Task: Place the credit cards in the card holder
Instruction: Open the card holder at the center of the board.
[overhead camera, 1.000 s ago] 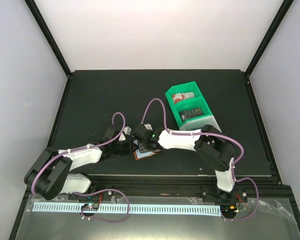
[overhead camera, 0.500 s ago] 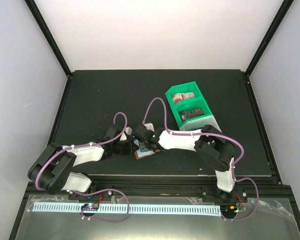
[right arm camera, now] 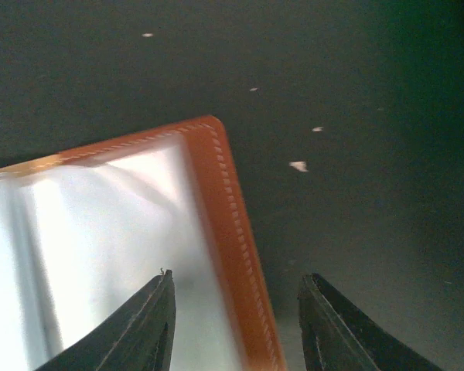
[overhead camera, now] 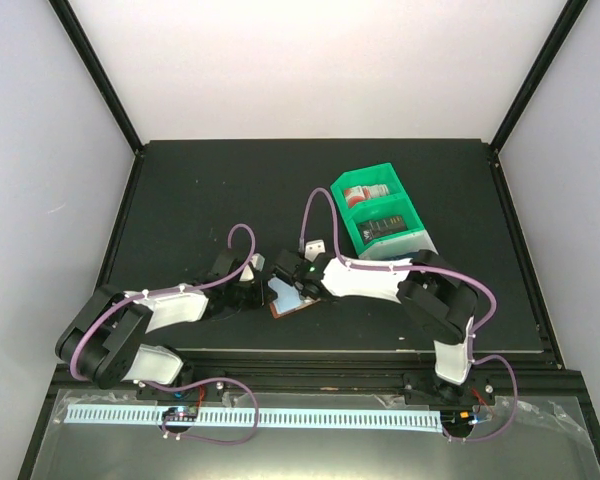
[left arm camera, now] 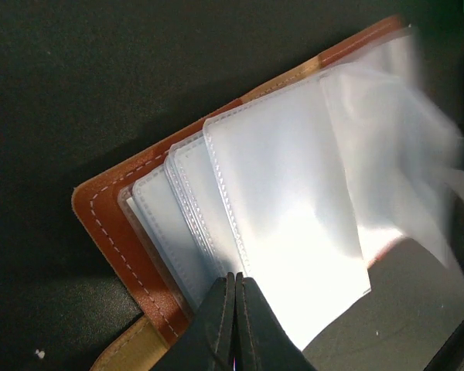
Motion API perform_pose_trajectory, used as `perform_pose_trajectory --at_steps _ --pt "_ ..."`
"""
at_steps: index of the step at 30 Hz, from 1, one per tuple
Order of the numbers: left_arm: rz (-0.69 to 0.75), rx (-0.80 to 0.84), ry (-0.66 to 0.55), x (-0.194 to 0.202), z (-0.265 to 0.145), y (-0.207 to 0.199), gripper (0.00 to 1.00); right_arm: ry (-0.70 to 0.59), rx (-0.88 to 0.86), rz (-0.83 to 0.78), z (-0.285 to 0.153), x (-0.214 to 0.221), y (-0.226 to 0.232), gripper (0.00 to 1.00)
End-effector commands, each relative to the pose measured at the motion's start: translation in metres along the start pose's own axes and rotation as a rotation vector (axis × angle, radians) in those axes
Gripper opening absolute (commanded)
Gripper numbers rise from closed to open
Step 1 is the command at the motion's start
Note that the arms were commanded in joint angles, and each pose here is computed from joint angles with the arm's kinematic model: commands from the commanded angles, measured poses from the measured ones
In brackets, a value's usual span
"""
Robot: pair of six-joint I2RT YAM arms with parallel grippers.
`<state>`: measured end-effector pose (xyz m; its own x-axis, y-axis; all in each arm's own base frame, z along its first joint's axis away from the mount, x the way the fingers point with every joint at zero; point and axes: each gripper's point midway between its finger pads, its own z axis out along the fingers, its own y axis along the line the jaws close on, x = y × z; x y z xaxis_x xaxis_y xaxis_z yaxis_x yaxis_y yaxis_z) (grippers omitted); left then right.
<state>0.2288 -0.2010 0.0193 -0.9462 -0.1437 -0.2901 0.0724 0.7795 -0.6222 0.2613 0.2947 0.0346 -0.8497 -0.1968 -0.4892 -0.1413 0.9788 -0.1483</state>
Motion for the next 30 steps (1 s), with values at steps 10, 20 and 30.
perform_pose_trajectory --at_steps 10,20,30 --pt "-0.013 -0.067 0.053 0.004 -0.008 0.005 0.02 -0.141 -0.464 -0.023 -0.085 -0.045 0.044 0.42" --pt "0.000 -0.018 0.055 0.000 -0.007 -0.006 0.02 -0.001 -0.638 -0.087 -0.075 -0.011 0.081 0.28" --pt "-0.014 -0.078 0.095 0.009 0.001 0.010 0.02 0.047 -0.368 -0.204 -0.026 0.014 0.074 0.44"
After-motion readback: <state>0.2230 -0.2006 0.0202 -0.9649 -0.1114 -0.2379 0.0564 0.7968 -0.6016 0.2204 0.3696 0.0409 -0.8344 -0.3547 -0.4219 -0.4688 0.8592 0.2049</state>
